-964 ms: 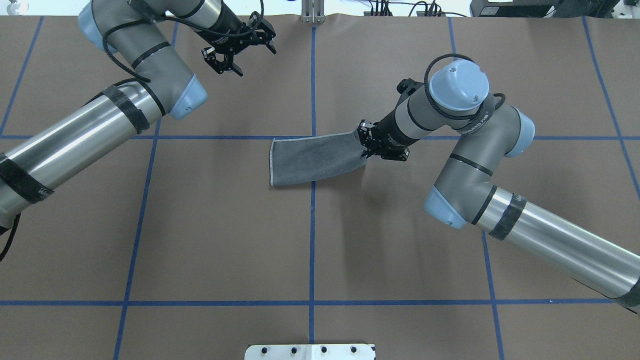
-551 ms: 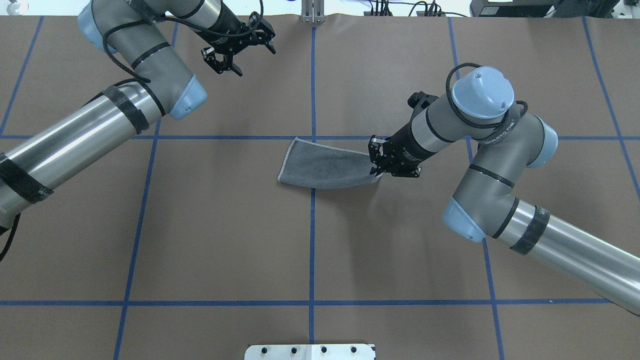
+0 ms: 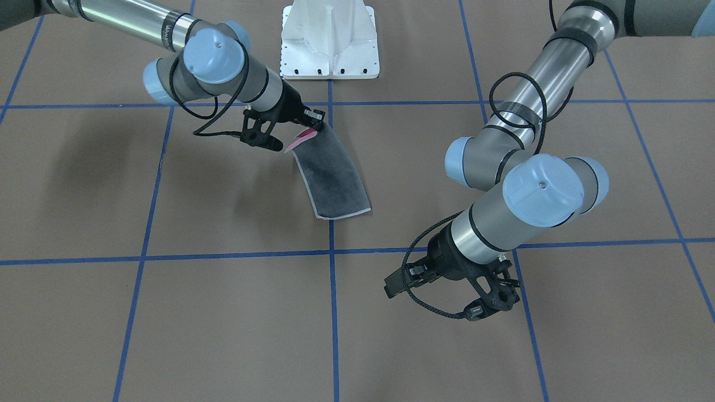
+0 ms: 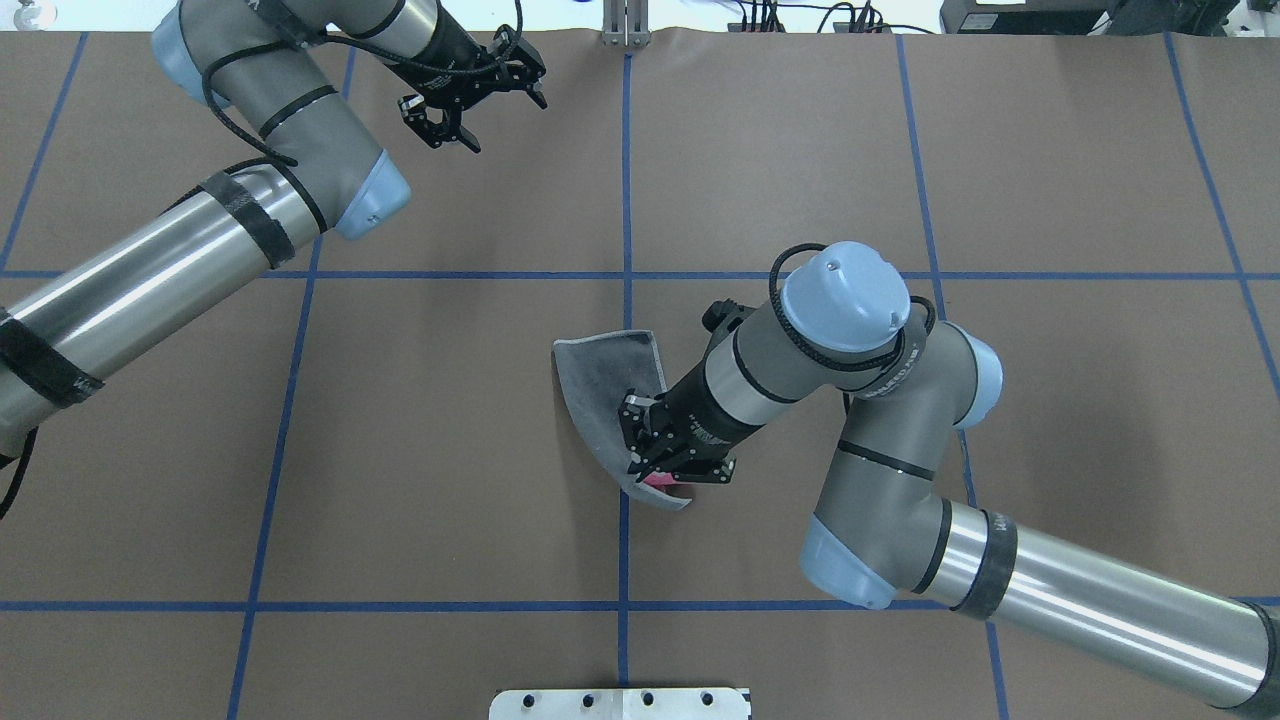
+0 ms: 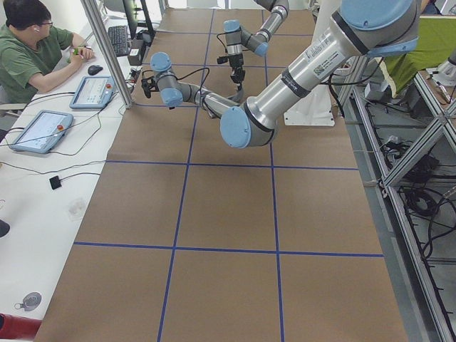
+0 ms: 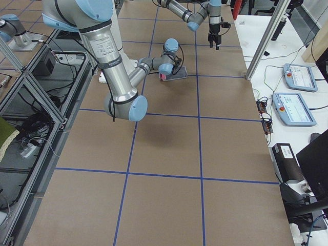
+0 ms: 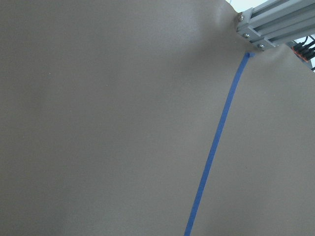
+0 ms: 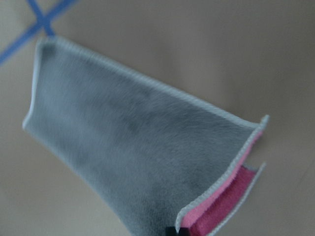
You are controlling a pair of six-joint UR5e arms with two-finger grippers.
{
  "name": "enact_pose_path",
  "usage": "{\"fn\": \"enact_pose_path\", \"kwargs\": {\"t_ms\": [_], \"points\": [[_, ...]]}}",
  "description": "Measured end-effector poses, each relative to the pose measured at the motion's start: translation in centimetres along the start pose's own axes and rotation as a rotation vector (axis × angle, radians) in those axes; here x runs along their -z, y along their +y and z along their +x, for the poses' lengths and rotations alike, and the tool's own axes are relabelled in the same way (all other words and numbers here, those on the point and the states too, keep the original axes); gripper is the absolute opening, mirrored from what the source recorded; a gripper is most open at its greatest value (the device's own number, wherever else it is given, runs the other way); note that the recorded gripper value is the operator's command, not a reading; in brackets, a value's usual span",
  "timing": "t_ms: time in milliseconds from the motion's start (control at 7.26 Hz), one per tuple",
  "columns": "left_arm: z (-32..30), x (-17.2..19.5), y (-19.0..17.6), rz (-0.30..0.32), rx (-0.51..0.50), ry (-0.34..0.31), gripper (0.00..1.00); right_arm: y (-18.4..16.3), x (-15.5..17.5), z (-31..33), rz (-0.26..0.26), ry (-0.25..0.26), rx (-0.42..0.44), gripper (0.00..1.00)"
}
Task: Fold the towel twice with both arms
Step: 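Drag the towel end with the right gripper toward the robot, folding it over, then release the towel and raise the right gripper away while the left gripper approaches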
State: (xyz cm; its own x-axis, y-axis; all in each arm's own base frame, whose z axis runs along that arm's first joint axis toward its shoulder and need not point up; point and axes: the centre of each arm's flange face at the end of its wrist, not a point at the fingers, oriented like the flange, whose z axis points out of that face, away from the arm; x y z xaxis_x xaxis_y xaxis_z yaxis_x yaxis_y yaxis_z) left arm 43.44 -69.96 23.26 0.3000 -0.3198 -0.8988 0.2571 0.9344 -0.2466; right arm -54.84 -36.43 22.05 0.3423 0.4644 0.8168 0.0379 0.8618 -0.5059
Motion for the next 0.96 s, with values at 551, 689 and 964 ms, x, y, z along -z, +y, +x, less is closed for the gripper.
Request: {"fn": "enact_pose_path", "kwargs": {"t_ms": [551, 689, 964], "points": [[-0.3, -0.2, -0.1, -0.001, -0.007, -0.006, 1.00, 2.9, -2.8, -1.9, 0.016, -0.018, 0.028, 1.00], [-0.4, -0.3, 0.0, -0.002, -0.007, -0.007, 1.00, 2.8, -2.2, -2.6, 0.022, -0.033, 0.030, 1.00], [-1.2, -0.6, 0.1, -0.007, 0.002, -0.013, 1.00, 1.0, 0.8, -4.2, 0.052, -0.074, 0.029, 1.00]]}}
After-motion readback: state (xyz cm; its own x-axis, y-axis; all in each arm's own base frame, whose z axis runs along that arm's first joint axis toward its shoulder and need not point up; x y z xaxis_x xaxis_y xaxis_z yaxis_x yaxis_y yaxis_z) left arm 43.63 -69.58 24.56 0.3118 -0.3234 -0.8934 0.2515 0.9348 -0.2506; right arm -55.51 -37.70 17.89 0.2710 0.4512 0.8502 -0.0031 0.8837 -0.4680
